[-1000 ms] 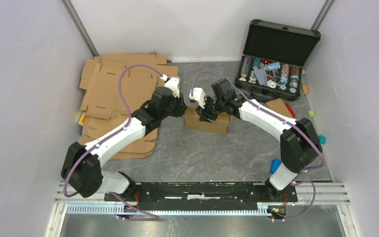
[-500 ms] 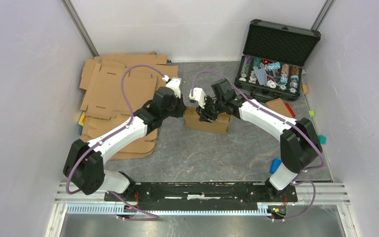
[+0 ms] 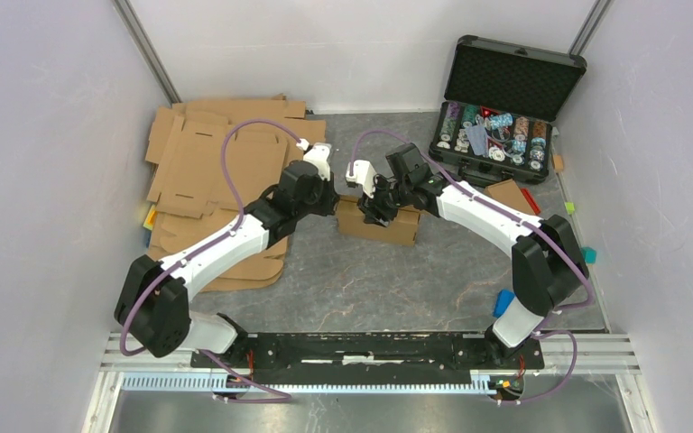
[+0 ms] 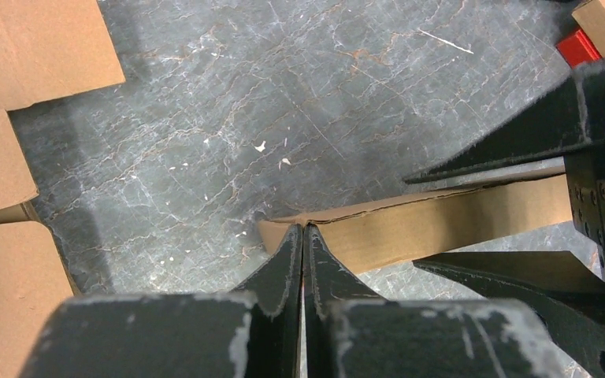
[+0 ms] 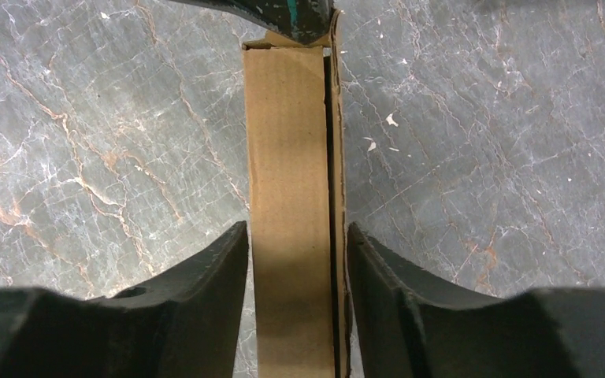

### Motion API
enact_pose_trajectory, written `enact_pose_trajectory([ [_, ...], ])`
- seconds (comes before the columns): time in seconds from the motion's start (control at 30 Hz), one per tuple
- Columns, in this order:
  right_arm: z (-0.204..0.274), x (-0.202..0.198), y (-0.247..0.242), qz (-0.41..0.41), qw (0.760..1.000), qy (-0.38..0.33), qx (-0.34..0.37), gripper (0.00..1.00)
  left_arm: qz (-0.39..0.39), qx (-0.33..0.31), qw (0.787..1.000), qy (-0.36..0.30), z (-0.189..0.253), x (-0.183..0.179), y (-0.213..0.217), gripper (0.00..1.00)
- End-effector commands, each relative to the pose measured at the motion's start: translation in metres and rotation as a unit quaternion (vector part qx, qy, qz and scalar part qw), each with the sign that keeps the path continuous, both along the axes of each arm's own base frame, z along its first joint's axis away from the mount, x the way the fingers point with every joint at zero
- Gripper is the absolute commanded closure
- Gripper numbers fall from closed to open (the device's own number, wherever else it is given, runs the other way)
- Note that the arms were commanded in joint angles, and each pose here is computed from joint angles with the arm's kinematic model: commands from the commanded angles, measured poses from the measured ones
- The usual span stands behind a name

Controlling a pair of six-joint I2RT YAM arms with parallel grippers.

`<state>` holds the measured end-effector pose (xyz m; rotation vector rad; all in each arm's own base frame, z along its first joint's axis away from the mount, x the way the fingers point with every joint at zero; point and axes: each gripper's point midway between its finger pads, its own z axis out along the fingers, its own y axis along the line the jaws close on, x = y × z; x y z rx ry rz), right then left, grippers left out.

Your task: Fold the paper box

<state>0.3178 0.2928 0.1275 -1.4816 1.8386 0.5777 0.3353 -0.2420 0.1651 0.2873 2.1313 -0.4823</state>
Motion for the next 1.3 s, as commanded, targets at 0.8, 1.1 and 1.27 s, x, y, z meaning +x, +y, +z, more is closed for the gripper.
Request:
enact_pose_trajectory([
  [0.8, 0.024, 0.016, 0.018, -0.013, 0.998, -0.017, 0.060, 0.27, -0.044, 0.026, 0.999, -0.015, -0.044, -0.027, 0.002, 0.98],
  [1.1, 0.020, 0.022, 0.020, -0.022, 0.998, -0.010, 0.054, 0.34, -0.043, 0.044, 0.998, -0.032, -0.052, -0.036, 0.004, 0.98],
  [1.27, 0.019, 0.024, 0.022, -0.027, 0.998, -0.006, 0.056, 0.36, -0.040, 0.052, 0.997, -0.032, -0.059, -0.036, 0.006, 0.98],
])
